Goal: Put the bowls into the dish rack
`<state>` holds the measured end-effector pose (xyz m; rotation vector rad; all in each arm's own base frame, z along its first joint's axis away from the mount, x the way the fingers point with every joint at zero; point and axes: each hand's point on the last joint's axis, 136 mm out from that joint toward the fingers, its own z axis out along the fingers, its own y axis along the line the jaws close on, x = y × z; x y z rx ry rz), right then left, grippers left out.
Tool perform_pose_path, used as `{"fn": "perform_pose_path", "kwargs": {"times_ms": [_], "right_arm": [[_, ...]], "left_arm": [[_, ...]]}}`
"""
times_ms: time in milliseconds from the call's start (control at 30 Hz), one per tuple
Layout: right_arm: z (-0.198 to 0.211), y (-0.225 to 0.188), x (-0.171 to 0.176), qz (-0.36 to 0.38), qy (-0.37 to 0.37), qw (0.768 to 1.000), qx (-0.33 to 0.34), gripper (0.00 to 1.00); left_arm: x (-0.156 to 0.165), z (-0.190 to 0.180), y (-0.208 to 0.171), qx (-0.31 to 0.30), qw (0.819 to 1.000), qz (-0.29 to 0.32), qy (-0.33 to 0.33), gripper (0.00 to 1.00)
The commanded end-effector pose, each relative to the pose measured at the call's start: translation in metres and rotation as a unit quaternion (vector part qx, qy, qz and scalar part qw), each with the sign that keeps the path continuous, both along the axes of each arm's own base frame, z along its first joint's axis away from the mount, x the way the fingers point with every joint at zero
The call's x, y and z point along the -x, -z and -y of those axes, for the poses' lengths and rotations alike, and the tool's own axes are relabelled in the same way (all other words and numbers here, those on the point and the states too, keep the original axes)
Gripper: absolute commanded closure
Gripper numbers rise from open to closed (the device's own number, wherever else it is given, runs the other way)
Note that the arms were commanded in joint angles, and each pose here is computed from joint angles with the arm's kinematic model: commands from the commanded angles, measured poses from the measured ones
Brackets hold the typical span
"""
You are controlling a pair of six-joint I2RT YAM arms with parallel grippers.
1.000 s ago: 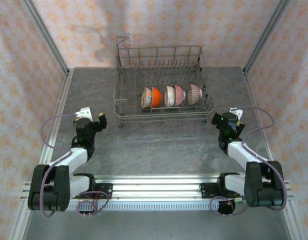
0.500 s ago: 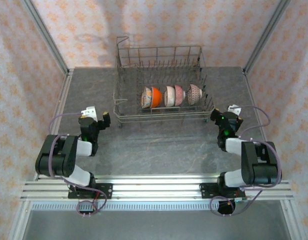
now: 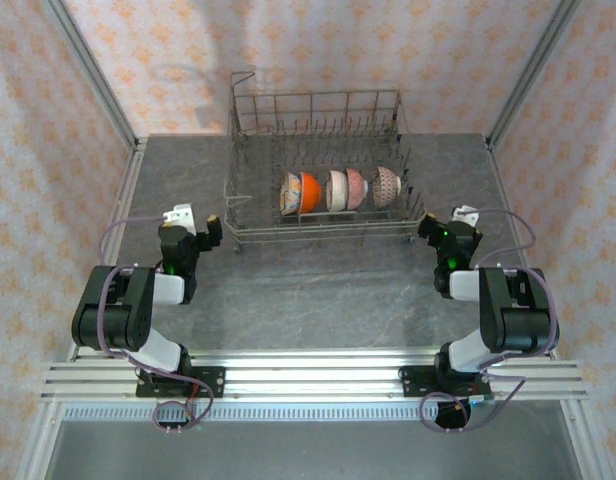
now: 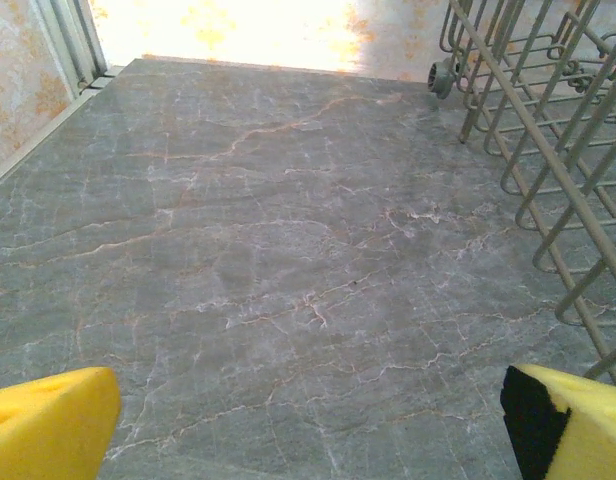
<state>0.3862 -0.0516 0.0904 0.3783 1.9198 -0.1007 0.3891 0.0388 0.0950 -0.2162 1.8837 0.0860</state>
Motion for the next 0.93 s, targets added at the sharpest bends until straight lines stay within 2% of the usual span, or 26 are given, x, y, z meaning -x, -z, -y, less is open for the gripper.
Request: {"fn": "perform_pose_path", "kwargs": {"times_ms": [0, 900], "right_arm": [[-0.0273, 0.0027, -0.0089, -0.011, -0.061, 0.998, 0.0, 0.01], [-0.0293, 0.0028, -0.0089, -0.015, -0.056, 0.998, 0.014, 0.01]], "left_arm": [[-0.0052, 0.0001, -0.002, -0.009, 1.0, -0.01, 0.006, 0.01], [-0.0061, 0.0038, -0.0012, -0.018, 1.0, -0.015, 0.008, 0.01]]}}
